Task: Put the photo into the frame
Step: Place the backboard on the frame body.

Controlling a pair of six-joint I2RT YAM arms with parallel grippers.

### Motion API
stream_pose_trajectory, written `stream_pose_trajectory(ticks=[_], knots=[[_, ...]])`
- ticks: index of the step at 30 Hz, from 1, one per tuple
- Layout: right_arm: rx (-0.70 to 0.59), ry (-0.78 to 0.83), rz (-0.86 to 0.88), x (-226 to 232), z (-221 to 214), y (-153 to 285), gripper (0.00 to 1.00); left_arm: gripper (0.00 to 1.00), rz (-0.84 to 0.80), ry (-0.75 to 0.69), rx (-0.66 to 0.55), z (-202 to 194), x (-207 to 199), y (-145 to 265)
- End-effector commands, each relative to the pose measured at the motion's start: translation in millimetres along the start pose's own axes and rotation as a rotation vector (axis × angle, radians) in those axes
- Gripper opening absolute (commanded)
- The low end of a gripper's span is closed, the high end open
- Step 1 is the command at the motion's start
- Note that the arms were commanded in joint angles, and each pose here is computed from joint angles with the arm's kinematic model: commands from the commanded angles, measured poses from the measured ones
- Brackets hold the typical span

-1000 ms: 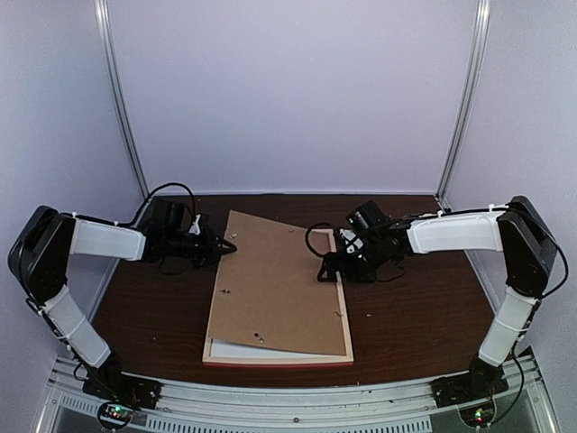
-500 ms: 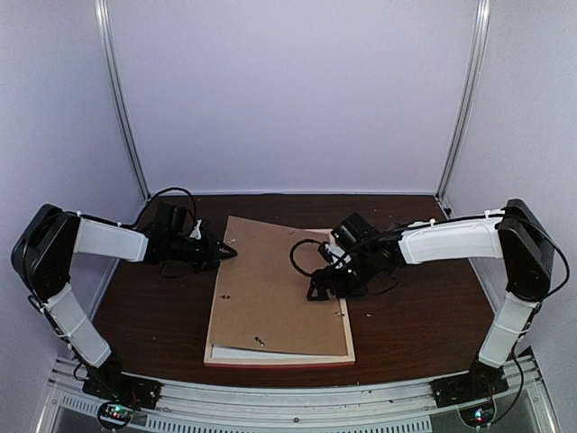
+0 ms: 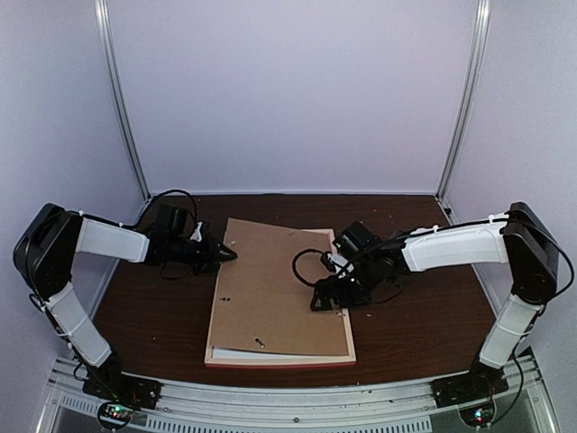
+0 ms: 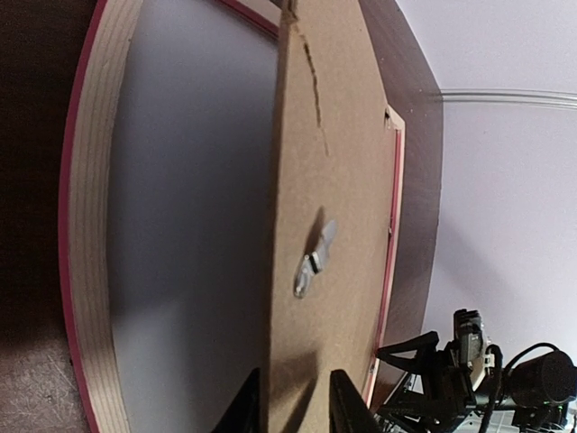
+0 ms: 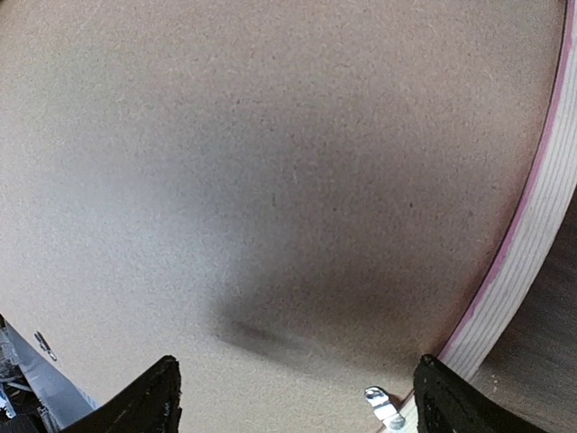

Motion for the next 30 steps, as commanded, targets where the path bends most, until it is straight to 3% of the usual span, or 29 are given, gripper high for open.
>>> stream_pose_trajectory(ticks=[1, 16, 30], knots=[[0.006, -0.013, -0.028, -1.1, -10.5, 7.5, 0.89, 0.25, -0.024, -0.035, -0.008, 2.0, -3.1, -0.9], [0.038, -0.012, -0.047, 5.3, -21.5, 3.3, 0.87, 0.25, -0.024, -0.036, -0.008, 3.0, -3.7, -1.7], [0.041, -0.127, -0.051, 4.9, -25.5, 2.1, 0.87, 0.25, -0.010, -0.035, -0.020, 2.9, -2.7, 0.2]])
Point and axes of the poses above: each gripper's point midway between its finger pads, its own y axis back along the fingers, its own x axis along the line the jaws close on, z = x × y, the point moved 7 cm from there along y, back along the fingers, and after that the axes turned 4 degrees about y, right-handed, at the moved point
